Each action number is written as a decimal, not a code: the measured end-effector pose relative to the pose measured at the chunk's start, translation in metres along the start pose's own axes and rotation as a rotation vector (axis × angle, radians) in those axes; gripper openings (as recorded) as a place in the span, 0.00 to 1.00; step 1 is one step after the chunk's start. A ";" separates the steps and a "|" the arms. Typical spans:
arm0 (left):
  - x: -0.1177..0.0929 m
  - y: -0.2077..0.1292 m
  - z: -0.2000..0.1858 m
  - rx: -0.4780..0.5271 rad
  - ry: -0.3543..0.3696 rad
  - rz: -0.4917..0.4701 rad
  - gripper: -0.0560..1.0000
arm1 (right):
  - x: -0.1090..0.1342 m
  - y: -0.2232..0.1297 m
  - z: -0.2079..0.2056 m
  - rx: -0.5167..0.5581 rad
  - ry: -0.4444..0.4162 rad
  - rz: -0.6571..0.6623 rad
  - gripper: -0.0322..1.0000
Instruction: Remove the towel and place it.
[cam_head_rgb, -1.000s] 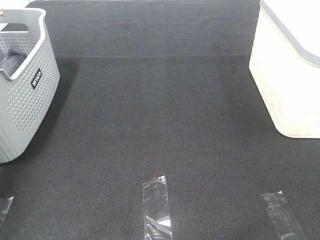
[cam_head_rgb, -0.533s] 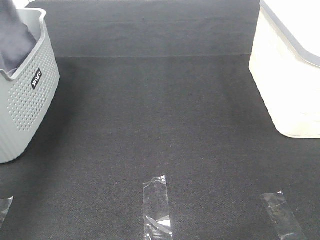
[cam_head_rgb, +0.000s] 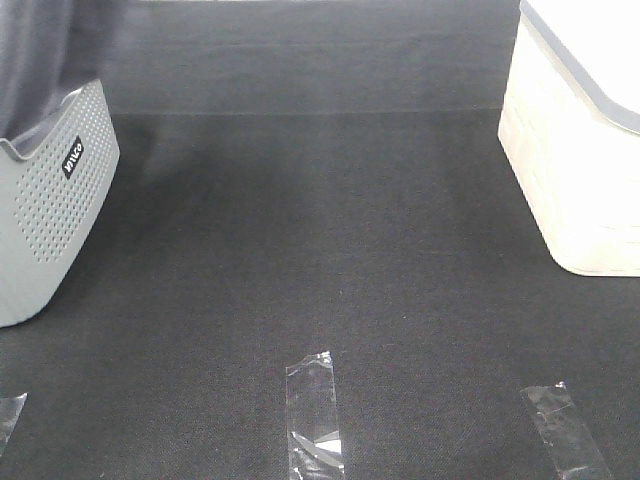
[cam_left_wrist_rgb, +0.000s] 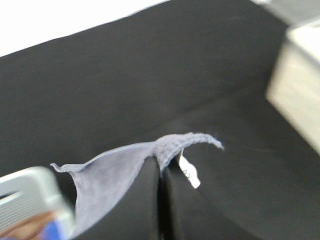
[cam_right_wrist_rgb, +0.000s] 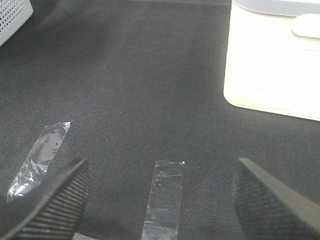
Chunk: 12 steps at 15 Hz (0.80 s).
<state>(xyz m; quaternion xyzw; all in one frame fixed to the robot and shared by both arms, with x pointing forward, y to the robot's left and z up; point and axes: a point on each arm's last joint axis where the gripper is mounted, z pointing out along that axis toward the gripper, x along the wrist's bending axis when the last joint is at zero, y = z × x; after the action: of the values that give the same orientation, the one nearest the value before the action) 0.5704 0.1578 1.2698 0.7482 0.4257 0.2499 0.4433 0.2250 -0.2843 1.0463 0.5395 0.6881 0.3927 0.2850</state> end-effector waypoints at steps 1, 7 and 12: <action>-0.014 0.001 0.001 -0.007 -0.068 0.011 0.05 | 0.000 0.000 0.000 -0.001 0.004 0.002 0.75; -0.082 -0.003 0.000 0.027 -0.288 0.151 0.05 | 0.008 0.004 -0.001 -0.037 0.089 0.039 0.75; -0.104 -0.005 -0.003 0.039 -0.348 0.189 0.05 | 0.011 0.019 0.006 -0.052 0.144 0.080 0.75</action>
<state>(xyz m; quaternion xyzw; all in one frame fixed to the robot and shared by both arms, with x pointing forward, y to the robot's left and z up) 0.5126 0.0706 1.2668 0.8253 0.2752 0.1488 0.4701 0.2373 -0.2706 1.0591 0.5294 0.6743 0.4592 0.2329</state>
